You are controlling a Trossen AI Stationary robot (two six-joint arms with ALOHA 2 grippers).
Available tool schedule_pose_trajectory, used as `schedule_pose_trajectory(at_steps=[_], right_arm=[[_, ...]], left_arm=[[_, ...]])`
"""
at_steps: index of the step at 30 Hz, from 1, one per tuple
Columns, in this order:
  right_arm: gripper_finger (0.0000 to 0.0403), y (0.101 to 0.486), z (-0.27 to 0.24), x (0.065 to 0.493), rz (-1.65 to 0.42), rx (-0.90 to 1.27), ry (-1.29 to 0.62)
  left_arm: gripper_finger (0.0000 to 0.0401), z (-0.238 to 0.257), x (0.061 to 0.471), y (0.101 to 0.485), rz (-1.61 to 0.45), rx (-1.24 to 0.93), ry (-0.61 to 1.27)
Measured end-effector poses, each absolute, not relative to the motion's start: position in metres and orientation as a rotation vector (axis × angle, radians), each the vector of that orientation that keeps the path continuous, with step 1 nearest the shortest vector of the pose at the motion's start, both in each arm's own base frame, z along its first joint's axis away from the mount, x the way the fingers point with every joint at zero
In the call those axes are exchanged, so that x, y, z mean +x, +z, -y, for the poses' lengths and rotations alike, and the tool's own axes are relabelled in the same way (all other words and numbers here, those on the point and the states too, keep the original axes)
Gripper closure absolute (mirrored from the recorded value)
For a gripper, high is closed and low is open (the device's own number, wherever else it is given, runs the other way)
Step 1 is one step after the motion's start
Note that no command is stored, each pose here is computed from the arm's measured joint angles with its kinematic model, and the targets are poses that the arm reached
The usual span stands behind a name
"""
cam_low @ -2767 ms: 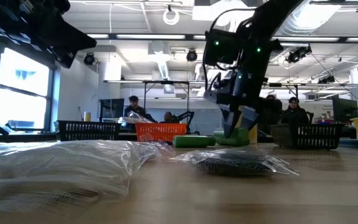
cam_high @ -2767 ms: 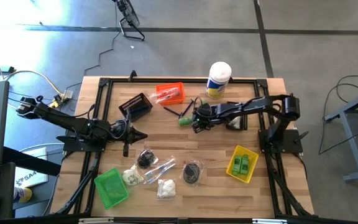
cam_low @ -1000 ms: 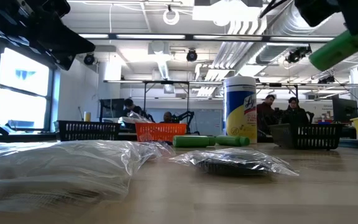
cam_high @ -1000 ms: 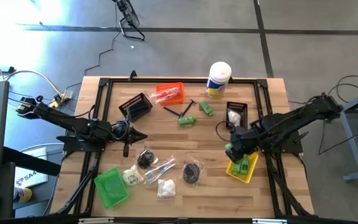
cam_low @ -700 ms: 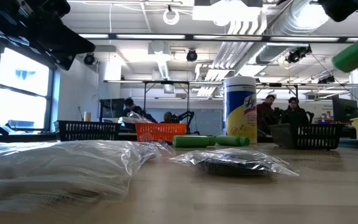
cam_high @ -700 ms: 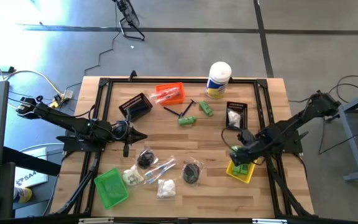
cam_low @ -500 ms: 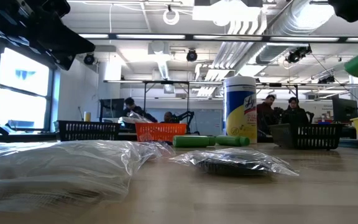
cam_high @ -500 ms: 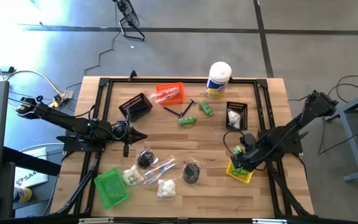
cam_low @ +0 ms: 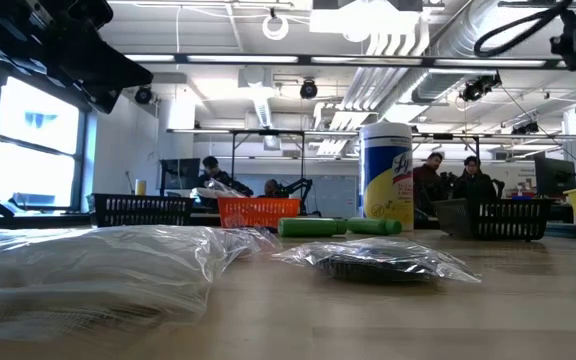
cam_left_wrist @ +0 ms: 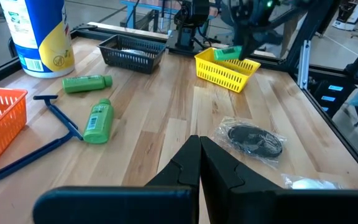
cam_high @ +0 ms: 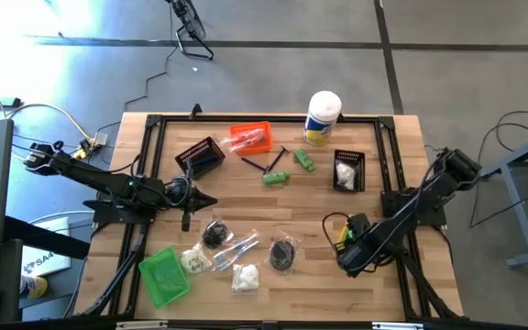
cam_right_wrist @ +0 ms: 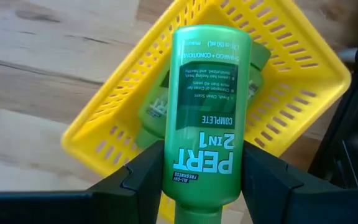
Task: Pick & Place Travel size toiletries
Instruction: Put the green shampoo bottle into the yellow bin
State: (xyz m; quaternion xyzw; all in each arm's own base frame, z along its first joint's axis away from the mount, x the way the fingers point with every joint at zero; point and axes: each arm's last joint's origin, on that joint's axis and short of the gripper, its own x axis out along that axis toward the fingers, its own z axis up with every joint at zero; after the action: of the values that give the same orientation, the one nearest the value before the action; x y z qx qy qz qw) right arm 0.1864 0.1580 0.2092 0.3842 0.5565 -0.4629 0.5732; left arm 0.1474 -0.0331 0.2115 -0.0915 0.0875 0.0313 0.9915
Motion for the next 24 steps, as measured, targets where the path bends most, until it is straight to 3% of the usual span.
schedule_pose_trajectory(at_steps=[14, 24], right_arm=[[0.0229, 0.195, -0.163, 0.192, -1.340, 0.875, -1.127], [0.0169, 0.195, -0.163, 0.192, -1.366, 0.885, -1.125]], left_arm=[[0.0401, 0.033, 0.147, 0.210, -0.189, -0.179, 0.065], [0.0401, 0.033, 0.147, 0.210, -0.189, -0.179, 0.065]])
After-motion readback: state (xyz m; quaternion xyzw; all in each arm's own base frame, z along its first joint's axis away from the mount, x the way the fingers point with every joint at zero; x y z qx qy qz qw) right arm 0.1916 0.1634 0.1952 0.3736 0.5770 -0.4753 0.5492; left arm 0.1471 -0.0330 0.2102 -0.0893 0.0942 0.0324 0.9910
